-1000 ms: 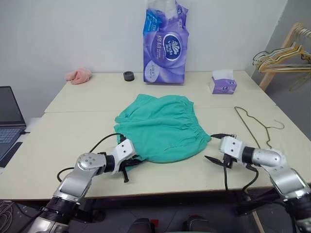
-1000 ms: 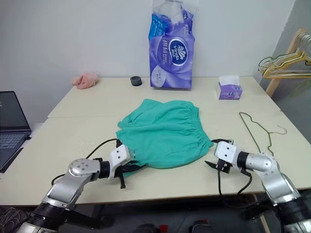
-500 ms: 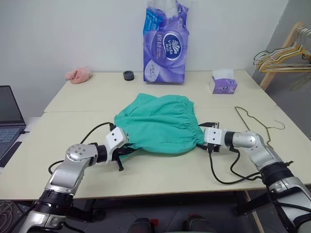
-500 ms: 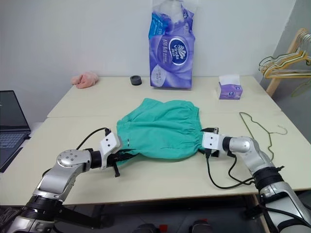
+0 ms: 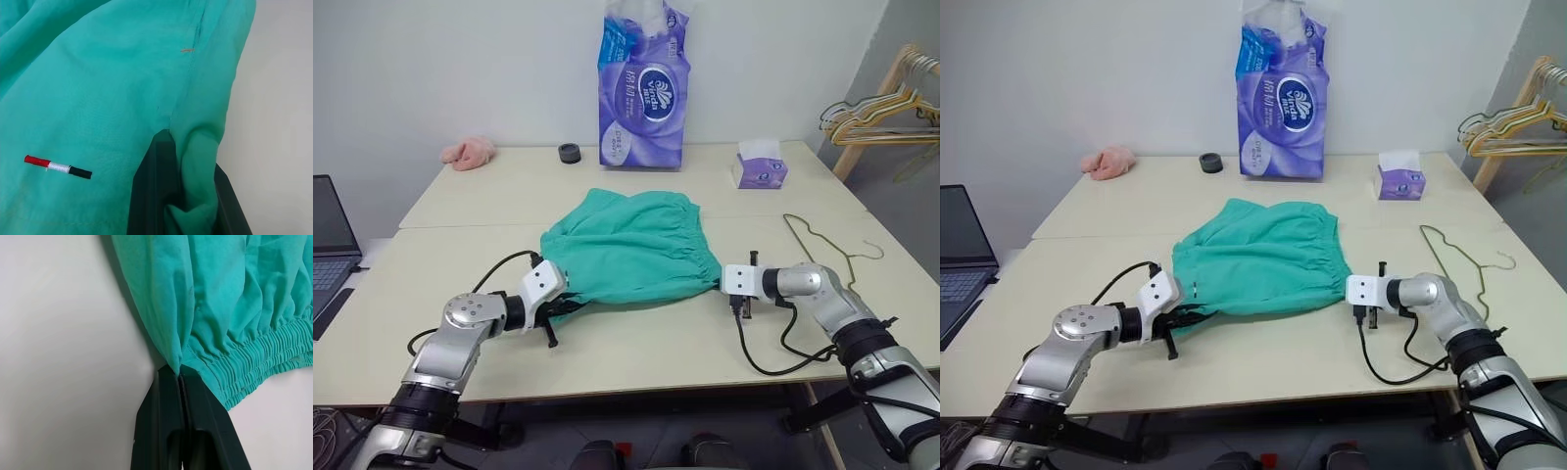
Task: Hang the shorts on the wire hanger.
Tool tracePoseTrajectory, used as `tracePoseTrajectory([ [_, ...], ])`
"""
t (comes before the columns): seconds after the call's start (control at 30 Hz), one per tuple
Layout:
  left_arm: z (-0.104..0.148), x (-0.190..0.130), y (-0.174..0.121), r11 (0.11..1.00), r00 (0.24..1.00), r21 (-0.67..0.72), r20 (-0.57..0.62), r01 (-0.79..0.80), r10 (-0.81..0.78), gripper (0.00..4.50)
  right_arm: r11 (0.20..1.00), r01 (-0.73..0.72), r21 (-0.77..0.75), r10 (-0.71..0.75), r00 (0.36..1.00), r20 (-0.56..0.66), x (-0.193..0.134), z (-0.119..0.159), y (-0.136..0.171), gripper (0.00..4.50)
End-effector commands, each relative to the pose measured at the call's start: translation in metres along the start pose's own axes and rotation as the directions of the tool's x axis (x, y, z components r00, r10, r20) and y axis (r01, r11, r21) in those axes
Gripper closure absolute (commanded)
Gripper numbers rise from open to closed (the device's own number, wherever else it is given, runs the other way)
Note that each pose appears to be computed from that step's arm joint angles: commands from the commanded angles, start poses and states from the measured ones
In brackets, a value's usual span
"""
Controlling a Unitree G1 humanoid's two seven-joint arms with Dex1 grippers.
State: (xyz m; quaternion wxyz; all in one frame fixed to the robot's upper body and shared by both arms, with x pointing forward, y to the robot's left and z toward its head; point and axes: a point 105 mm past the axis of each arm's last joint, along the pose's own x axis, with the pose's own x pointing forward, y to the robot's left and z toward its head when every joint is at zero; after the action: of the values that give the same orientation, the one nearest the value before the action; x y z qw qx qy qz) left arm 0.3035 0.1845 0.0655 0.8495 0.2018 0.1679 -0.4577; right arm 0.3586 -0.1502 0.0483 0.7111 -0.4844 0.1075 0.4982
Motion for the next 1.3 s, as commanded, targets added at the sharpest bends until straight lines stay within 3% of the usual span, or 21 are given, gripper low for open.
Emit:
tracePoseTrajectory([
  [0.03, 0.01, -0.003, 0.003, 0.999, 1.0, 0.043, 0.022, -0.002, 0.001, 4.5, 0.997, 0.066, -0.046, -0.065, 0.997, 0.032, -0.006, 0.015, -0.021, 4.44],
  [0.17, 0.006, -0.005, -0.01, 0.996, 0.997, 0.047, -0.002, 0.079, -0.079, 4.5, 0.996, 0.052, -0.067, -0.05, 0.998, 0.034, -0.022, 0.017, -0.024, 4.44],
  [0.3, 0.004, -0.011, -0.043, 0.961, 0.96, 0.001, -0.037, 0.278, -0.278, 4.5, 0.997, -0.032, -0.076, 0.033, 0.999, 0.021, -0.049, 0.018, -0.014, 4.44],
  [0.43, -0.008, -0.026, -0.091, 0.855, 0.849, -0.054, -0.103, 0.516, -0.518, 4.5, 0.981, -0.183, -0.062, 0.184, 0.983, 0.007, -0.077, 0.023, 0.023, 4.44],
  [0.6, -0.008, -0.042, -0.115, 0.755, 0.746, -0.124, -0.12, 0.644, -0.655, 4.5, 0.944, -0.33, -0.003, 0.33, 0.944, 0.009, -0.098, 0.035, 0.074, 4.44],
  [0.73, -0.012, -0.051, -0.123, 0.702, 0.685, -0.134, -0.154, 0.7, -0.712, 4.5, 0.933, -0.359, 0.032, 0.359, 0.933, 0.013, -0.103, 0.044, 0.092, 4.44],
  [0.9, -0.013, -0.047, -0.119, 0.71, 0.692, -0.097, -0.164, 0.698, -0.703, 4.5, 0.935, -0.354, 0.037, 0.353, 0.935, 0.013, -0.1, 0.05, 0.094, 4.44],
  [1.07, -0.007, -0.046, -0.126, 0.681, 0.67, -0.174, -0.124, 0.711, -0.732, 4.5, 0.924, -0.377, 0.065, 0.375, 0.926, 0.035, -0.099, 0.054, 0.094, 4.44],
  [1.1, -0.007, -0.045, -0.126, 0.685, 0.675, -0.179, -0.12, 0.707, -0.728, 4.06, 0.927, -0.368, 0.066, 0.366, 0.93, 0.039, -0.098, 0.056, 0.092, 4.03],
  [1.3, 0.003, -0.042, -0.13, 0.686, 0.685, -0.188, -0.081, 0.703, -0.724, 2.47, 0.908, -0.414, 0.064, 0.411, 0.91, 0.049, -0.108, 0.063, 0.092, 2.21],
])
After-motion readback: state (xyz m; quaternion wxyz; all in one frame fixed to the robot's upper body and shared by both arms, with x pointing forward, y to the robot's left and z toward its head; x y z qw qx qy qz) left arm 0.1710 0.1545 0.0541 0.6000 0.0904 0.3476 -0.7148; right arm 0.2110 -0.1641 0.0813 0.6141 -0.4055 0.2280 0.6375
